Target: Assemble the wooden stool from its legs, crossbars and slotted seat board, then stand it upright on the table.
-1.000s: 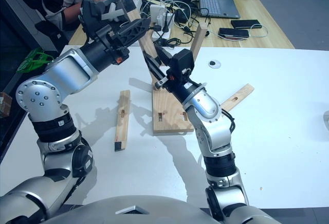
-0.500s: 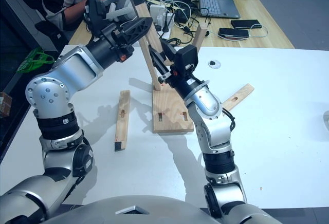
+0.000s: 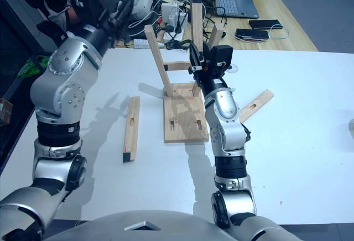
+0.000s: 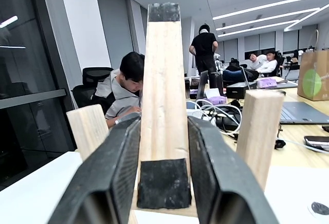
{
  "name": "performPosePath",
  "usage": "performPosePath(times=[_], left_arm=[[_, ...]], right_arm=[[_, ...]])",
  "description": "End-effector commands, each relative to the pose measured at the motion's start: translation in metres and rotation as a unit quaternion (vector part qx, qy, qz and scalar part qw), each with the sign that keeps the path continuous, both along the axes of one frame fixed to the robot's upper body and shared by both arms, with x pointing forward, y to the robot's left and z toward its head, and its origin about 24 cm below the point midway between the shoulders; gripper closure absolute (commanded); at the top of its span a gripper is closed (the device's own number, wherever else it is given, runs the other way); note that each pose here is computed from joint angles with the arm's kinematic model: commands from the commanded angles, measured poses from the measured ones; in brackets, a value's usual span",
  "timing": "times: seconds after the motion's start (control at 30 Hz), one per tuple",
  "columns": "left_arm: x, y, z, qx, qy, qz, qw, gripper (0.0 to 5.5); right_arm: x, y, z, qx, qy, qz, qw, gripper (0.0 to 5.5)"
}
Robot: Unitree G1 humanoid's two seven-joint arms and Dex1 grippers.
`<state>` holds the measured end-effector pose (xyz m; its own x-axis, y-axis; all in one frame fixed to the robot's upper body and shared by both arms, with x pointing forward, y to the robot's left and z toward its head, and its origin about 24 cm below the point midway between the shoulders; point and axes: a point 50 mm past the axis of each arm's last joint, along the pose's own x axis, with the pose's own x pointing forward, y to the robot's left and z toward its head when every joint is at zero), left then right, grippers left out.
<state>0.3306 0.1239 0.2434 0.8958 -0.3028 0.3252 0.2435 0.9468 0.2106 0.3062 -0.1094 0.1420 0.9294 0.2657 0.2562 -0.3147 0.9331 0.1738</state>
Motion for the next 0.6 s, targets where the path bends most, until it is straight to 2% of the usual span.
performPosePath(times=[0.03, 0.17, 0.33, 0.6], left_arm=[[-0.009, -0.011, 0.040, 0.047, -0.187, 0.033, 0.981, 3.63], [-0.017, -0.014, 0.048, 0.007, -0.256, 0.032, 0.966, 3.63], [-0.011, 0.001, 0.049, -0.095, -0.227, 0.045, 0.968, 3.63], [-0.005, 0.007, 0.050, -0.116, -0.208, 0.050, 0.970, 3.63]], right_arm=[[0.005, 0.011, 0.008, 0.007, -0.014, 0.000, 1.000, 4.22], [0.006, 0.014, 0.008, 0.009, -0.016, 0.000, 1.000, 4.22], [0.007, 0.013, 0.008, 0.012, -0.017, -0.003, 1.000, 4.22], [0.008, 0.014, 0.006, 0.015, -0.016, -0.005, 1.000, 4.22]])
